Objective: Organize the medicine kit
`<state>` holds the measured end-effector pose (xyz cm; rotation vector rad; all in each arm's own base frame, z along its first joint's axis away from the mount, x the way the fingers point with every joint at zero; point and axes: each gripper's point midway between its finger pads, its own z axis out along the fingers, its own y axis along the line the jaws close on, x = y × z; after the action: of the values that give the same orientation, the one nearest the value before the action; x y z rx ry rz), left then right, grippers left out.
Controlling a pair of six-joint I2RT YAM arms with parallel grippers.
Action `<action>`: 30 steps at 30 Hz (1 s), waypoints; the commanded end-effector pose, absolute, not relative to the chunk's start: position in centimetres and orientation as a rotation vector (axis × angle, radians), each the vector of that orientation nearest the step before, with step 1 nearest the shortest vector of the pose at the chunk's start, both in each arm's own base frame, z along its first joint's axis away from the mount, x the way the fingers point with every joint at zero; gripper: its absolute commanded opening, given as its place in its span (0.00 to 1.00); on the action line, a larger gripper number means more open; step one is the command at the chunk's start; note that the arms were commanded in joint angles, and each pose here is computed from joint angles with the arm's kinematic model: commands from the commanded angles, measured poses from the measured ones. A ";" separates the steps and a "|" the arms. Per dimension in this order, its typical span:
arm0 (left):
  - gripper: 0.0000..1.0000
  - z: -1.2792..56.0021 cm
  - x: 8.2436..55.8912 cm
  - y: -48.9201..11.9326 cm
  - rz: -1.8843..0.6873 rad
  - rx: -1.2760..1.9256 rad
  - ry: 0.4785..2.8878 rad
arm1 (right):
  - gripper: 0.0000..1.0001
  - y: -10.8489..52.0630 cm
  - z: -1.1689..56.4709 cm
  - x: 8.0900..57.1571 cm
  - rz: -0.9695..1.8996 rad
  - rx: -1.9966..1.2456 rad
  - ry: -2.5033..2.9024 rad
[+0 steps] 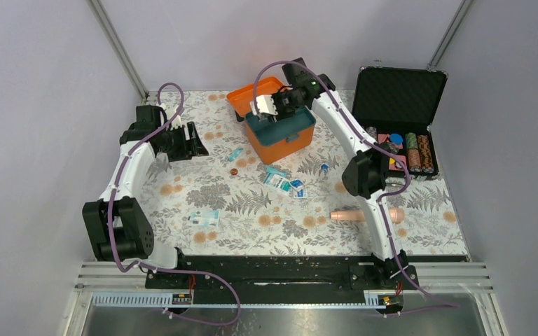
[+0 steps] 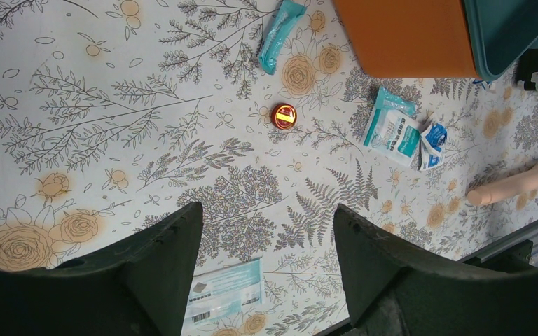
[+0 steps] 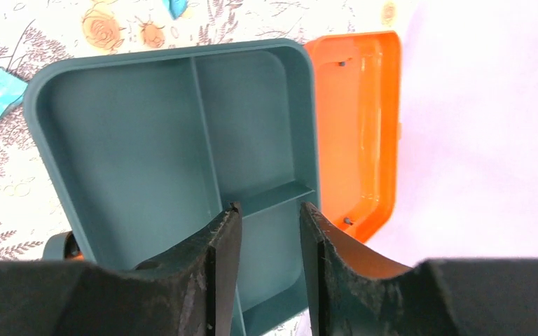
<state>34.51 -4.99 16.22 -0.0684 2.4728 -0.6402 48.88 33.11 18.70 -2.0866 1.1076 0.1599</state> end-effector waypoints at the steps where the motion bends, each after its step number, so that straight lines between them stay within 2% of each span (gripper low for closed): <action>1: 0.68 17.2 35.8 -5.0 -0.628 -0.027 2.418 | 0.44 34.3 24.0 48.3 0.172 -1.963 1.088; 7: 0.68 17.3 36.3 -4.8 -0.594 -0.011 2.413 | 0.49 33.4 29.3 46.9 0.301 -1.687 1.280; 13: 0.68 16.6 36.1 -5.0 -0.567 0.032 2.421 | 0.55 30.7 30.7 45.4 0.275 -1.537 1.445; 19: 0.68 15.8 35.5 -4.8 -0.519 0.135 2.427 | 0.59 28.7 31.6 43.8 0.357 -1.242 1.655; 25: 0.68 15.8 34.7 -5.9 -0.487 0.325 2.397 | 0.61 24.9 27.1 41.4 0.316 -0.970 1.866; 30: 0.69 16.6 33.6 -9.2 -0.533 0.522 2.339 | 0.60 24.4 21.1 37.0 0.433 -1.011 1.947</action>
<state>33.92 -6.93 14.44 0.3128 2.4644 -0.5331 38.64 24.47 21.96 -1.1112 1.9415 0.3566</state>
